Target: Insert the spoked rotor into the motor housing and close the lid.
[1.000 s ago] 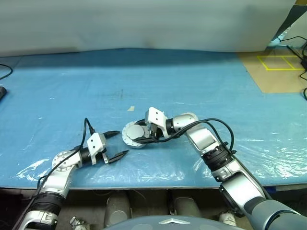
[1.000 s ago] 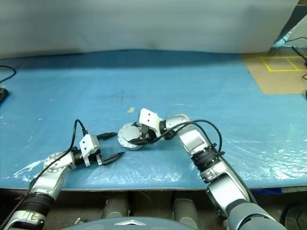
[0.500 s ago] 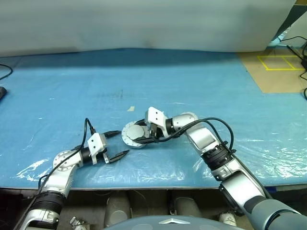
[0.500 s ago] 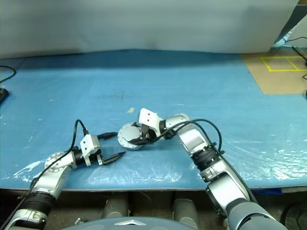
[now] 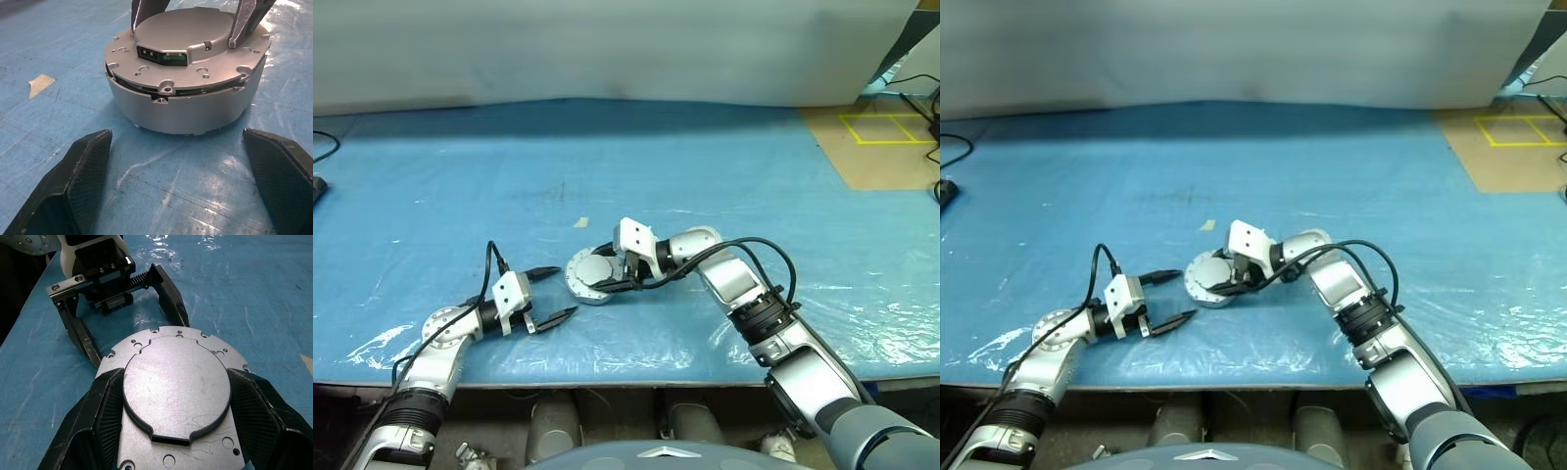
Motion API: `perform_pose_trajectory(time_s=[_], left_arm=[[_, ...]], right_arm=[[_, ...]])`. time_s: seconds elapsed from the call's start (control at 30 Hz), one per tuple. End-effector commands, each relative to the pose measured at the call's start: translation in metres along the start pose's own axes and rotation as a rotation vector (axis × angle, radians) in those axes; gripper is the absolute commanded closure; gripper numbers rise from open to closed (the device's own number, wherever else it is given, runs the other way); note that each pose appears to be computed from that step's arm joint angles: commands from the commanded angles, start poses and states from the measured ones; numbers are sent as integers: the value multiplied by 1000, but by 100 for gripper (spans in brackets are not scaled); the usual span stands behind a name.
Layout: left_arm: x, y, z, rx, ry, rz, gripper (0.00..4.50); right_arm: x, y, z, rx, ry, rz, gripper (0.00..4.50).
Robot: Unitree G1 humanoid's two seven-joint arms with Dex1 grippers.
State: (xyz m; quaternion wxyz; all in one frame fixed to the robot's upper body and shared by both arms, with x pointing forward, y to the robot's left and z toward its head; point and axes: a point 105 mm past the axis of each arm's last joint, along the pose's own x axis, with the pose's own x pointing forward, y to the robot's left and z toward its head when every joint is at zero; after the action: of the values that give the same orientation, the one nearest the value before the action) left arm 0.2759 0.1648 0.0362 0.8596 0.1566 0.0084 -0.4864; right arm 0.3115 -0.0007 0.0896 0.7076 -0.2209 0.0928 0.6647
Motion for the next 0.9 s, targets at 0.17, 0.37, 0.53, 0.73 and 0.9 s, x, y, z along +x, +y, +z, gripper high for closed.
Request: perform_pose_trajectory(time_s=[0.17,0.37,0.53,0.73,0.9], left_arm=[[-5,-9,-18,-48,58,-3,0],[-7,-10,-19,-51,60,1,0],[-7,-9,-20,-52,61,3,0],[-6,-9,-21,-52,61,1,0],[-4,-9,-20,-57,55,2,0]], right_arm=[[6,-2,2,9,-14,-8,156],[7,-1,-2,4,4,-3,156],[5,-5,-9,-7,40,-25,156],[6,-10,-13,-13,61,-54,156],[5,-8,-14,-7,60,-41,156]])
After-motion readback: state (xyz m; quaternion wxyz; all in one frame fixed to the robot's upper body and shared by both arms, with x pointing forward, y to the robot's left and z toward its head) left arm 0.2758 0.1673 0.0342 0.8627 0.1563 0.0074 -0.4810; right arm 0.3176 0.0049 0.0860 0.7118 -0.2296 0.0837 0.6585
